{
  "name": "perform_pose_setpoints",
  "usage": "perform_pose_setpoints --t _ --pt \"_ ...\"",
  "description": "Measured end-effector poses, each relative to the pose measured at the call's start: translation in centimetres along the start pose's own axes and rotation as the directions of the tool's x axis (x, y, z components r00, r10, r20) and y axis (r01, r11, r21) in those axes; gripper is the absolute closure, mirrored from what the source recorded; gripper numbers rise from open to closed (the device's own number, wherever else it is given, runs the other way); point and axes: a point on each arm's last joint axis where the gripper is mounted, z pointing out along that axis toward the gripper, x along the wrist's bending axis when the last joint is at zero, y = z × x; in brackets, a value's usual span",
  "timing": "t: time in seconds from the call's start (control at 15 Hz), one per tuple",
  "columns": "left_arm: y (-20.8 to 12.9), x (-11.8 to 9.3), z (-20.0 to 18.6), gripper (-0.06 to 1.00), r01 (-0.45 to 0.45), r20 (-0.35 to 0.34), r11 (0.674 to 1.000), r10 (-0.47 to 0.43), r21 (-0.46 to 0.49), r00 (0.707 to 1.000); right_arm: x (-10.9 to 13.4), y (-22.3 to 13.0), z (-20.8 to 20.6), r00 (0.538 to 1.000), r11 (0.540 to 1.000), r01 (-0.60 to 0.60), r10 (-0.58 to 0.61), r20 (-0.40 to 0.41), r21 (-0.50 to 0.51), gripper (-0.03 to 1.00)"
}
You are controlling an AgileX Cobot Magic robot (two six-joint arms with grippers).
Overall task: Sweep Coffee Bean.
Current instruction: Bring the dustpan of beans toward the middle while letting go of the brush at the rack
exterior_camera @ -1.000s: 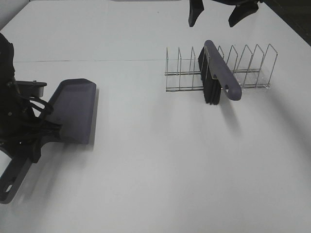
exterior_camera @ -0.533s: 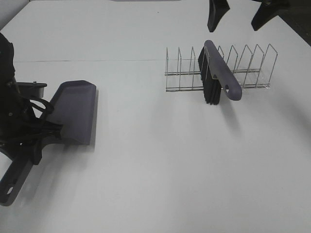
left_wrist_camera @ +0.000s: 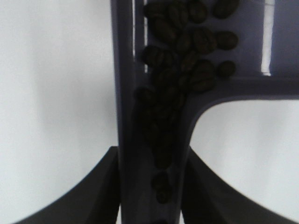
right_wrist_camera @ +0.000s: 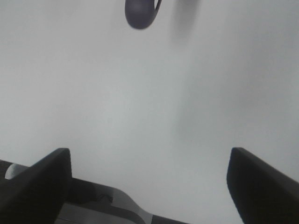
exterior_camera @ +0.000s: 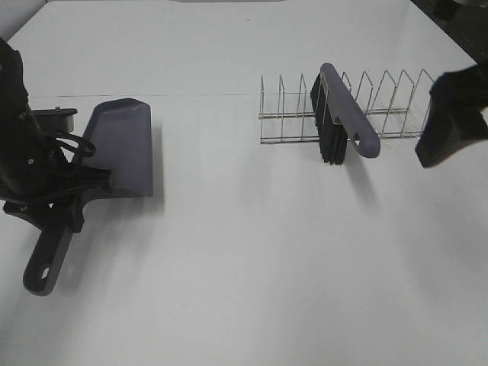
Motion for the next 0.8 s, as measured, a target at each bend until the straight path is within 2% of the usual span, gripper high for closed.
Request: perform_pose_setpoints --t 0.13,0.27,0.47,0.8 --pt "0.8 0.1 0.1 0.61 0.020 -0.020 0.998 -0.021 -0.052 1.000 -0.1 -4.4 -1.6 1.000 0.998 -0.005 0.004 -0.017 -0.057 0.12" --pt "1.5 0.0 1.0 0.61 0.031 -0.039 0.999 -0.033 -0.031 0.999 -0.2 -5.7 -2.4 1.000 0.996 -0.005 0.003 -0.023 -0.095 0.12" --pt "3.3 -0.6 3.3 0.61 0.039 -0.067 0.998 -0.037 0.039 0.997 -0.2 -6.7 -3.7 1.000 0.989 -0.004 0.000 -0.030 -0.150 0.12" --pt "4.6 -1.0 4.3 0.61 0.002 -0.062 0.999 0.000 0.035 0.998 -0.2 -6.8 -3.7 1.000 0.990 -0.004 0.000 -0.030 -0.141 0.13"
